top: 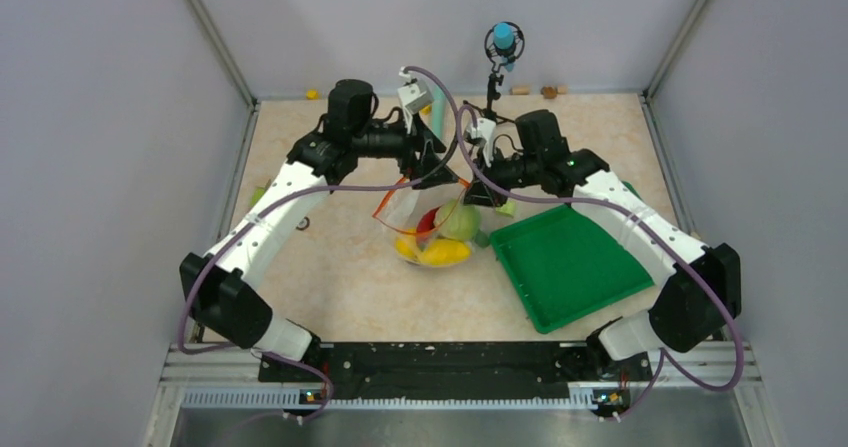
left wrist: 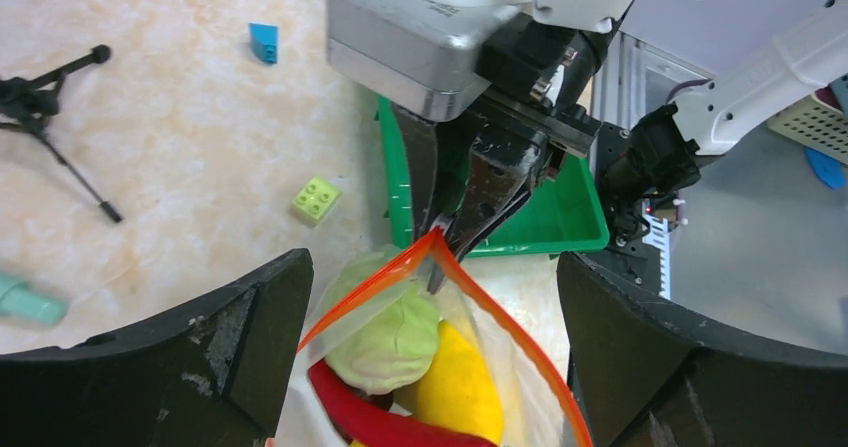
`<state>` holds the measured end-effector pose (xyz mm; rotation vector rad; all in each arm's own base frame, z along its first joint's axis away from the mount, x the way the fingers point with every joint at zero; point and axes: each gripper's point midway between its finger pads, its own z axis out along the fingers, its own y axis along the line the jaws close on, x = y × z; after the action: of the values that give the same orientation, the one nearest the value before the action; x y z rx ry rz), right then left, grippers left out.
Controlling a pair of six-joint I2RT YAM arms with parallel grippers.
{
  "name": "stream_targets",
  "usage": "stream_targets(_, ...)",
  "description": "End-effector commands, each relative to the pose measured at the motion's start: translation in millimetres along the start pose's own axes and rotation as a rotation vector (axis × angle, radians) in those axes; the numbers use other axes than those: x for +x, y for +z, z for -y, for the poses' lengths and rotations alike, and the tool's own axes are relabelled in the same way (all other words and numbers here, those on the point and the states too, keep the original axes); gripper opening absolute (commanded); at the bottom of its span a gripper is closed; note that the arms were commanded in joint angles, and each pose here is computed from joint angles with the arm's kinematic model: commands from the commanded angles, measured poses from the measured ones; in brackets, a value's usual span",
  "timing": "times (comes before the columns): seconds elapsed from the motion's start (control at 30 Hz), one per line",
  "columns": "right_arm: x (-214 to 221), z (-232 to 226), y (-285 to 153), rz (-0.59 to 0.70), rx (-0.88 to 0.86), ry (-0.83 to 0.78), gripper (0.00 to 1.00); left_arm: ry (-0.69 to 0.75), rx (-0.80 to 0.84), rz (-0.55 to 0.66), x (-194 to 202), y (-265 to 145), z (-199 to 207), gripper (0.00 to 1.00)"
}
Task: Place the food in the zip-top bag and seal the zipper
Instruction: Adjust the zipper food storage bag at the center of the board.
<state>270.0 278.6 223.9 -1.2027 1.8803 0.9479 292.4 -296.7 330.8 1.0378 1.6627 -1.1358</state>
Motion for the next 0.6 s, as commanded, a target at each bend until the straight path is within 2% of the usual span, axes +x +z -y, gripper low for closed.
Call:
stream_targets(0.0,-45.9,13.4,-8.6,0.104,0.089,0.033,0.0,0.02,0.109,0.002,-14.6,9.4,15.5,0.97)
stream_targets(0.2,-57.1,24.2,-9.1,0.154,0.148,0.052,0.0,0.018,0.125,-0.075,8.2,19.6,21.3,0.97)
stream_targets(0.43,-57.2,4.0,-6.8,0.182,0.034,-0.002,0.0,0.079,0.016,-0.233,46.9,28.2,13.4,0.97)
stream_targets(0.5,-54.9,-0.3,-8.8,0.183,0.019,-0.013,0.0,0.083,-0.014,-0.248,49.3,28.2,8.3,0.93)
stream_targets(0.57,-52.2,-2.2,-11.7,0.186,0.004,-0.01,0.0,0.082,-0.041,-0.275,54.0,25.3,4.1,0.81)
